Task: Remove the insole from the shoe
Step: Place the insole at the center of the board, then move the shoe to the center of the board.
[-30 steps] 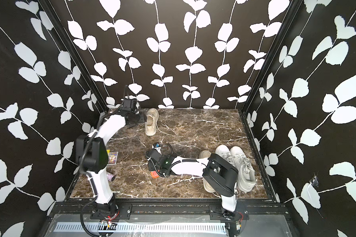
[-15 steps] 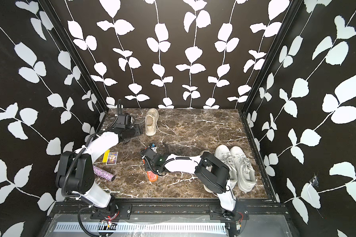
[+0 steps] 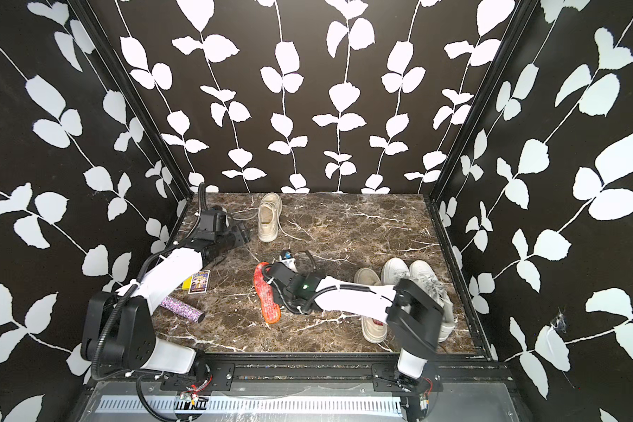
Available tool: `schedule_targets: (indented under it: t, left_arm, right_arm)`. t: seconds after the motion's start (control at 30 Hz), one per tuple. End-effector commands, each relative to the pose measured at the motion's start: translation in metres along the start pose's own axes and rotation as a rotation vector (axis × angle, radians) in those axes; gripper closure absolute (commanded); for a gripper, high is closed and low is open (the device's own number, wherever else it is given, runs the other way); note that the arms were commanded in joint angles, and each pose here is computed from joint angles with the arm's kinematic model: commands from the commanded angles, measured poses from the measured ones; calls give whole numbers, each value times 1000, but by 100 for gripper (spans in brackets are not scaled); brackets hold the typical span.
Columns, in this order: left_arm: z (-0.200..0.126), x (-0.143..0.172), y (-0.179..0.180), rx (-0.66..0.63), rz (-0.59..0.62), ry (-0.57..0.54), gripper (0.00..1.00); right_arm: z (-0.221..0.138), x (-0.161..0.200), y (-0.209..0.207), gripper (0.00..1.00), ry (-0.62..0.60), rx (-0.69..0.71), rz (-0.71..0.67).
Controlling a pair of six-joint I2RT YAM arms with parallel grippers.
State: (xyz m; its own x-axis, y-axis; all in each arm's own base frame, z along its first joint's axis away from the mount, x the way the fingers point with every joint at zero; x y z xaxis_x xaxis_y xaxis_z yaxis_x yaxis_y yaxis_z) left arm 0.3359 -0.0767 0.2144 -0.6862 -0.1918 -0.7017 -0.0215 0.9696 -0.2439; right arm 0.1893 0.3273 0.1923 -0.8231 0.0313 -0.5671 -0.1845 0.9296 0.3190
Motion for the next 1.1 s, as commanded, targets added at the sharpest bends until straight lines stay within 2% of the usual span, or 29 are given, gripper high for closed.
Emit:
schedule_targets:
  t: [0.0, 0.2, 0.4, 0.63, 0.77, 1.07]
  left_arm:
    - [-10, 9, -4, 20, -10, -21, 25]
    - [-15, 42, -38, 82, 128, 9, 25]
    - [-17, 76, -63, 173, 212, 36, 24]
    - [-23, 94, -88, 233, 285, 29, 23]
    - [-21, 97, -97, 254, 301, 29, 23]
    - [-18, 99, -108, 272, 328, 41, 23]
  right_arm:
    - [-18, -4, -35, 39, -26, 109, 15]
    - [-53, 2, -85, 44, -28, 180, 66]
    - [-87, 13, -135, 48, -32, 332, 101]
    - [-117, 28, -184, 51, -41, 455, 251]
    - [-123, 37, -204, 51, -45, 481, 344]
    - [-94, 45, -208, 58, 14, 365, 448]
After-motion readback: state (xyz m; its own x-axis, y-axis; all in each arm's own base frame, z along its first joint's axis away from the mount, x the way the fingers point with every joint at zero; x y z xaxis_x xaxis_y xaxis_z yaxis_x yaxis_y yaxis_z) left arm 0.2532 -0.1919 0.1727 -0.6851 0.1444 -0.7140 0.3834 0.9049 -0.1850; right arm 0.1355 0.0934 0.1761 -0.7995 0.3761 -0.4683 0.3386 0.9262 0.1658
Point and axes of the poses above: each gripper's point midway between its finger pads, its own z axis out along the fingers, its own y axis along the line the jaws close on, x = y × z, the point moved 9 cm from there along -z, back along the fingers, and after that the axes turned 10 degrees about z, right-handed, at the moved point
